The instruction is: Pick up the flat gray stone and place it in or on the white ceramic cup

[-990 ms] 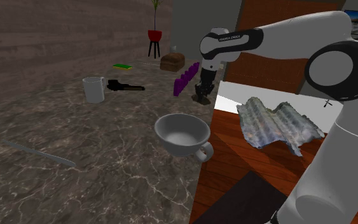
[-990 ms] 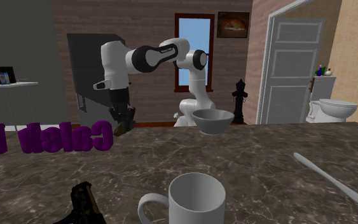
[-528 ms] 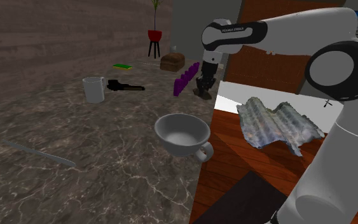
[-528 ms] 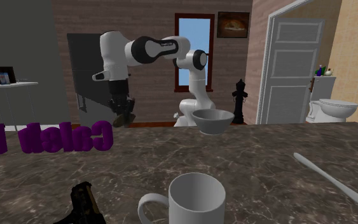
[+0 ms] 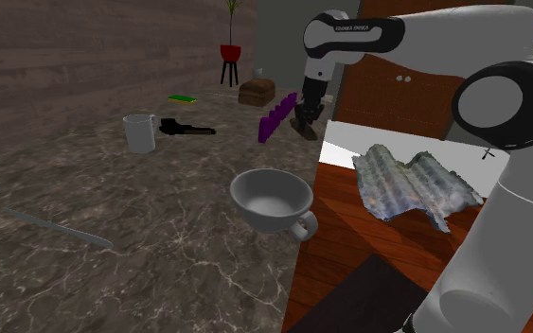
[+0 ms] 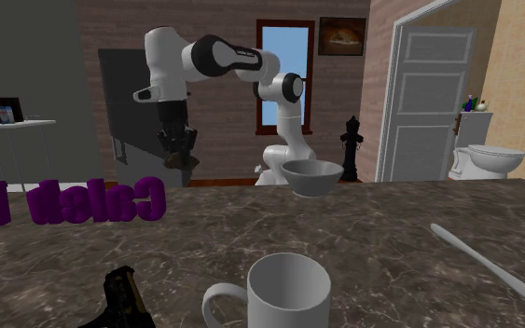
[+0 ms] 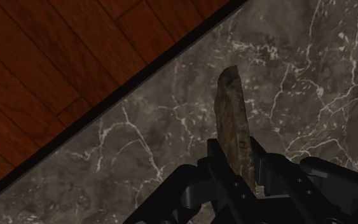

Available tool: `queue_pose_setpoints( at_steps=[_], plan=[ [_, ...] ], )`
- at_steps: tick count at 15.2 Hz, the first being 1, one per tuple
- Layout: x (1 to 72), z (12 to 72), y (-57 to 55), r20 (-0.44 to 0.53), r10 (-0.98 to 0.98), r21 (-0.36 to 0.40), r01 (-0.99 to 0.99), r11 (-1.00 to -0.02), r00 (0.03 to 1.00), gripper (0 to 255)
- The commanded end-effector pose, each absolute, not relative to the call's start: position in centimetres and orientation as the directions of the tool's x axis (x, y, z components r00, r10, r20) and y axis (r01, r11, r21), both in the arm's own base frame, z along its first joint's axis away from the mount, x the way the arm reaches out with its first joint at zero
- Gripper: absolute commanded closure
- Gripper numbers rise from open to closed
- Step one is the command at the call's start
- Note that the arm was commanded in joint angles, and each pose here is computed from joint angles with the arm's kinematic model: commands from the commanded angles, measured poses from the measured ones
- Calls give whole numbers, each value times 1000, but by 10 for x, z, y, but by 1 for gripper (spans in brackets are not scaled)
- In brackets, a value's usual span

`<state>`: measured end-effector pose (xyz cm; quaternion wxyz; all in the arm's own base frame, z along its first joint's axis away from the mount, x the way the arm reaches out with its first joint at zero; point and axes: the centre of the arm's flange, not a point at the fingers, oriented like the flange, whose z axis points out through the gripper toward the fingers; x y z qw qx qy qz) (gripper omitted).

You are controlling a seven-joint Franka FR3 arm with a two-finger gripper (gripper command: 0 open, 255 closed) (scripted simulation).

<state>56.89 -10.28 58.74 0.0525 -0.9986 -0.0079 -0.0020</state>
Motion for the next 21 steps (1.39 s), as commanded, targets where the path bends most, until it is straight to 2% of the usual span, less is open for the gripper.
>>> queue_pose_setpoints(
  at_steps=[1,13,21],
  plan=[
    [570,598,-103,5,16,-105,16,-994,1000,255],
    [570,658,-103,5,16,-105,16,-994,1000,255],
    [511,658,-15,5,16,-105,16,-994,1000,255]
  ],
)
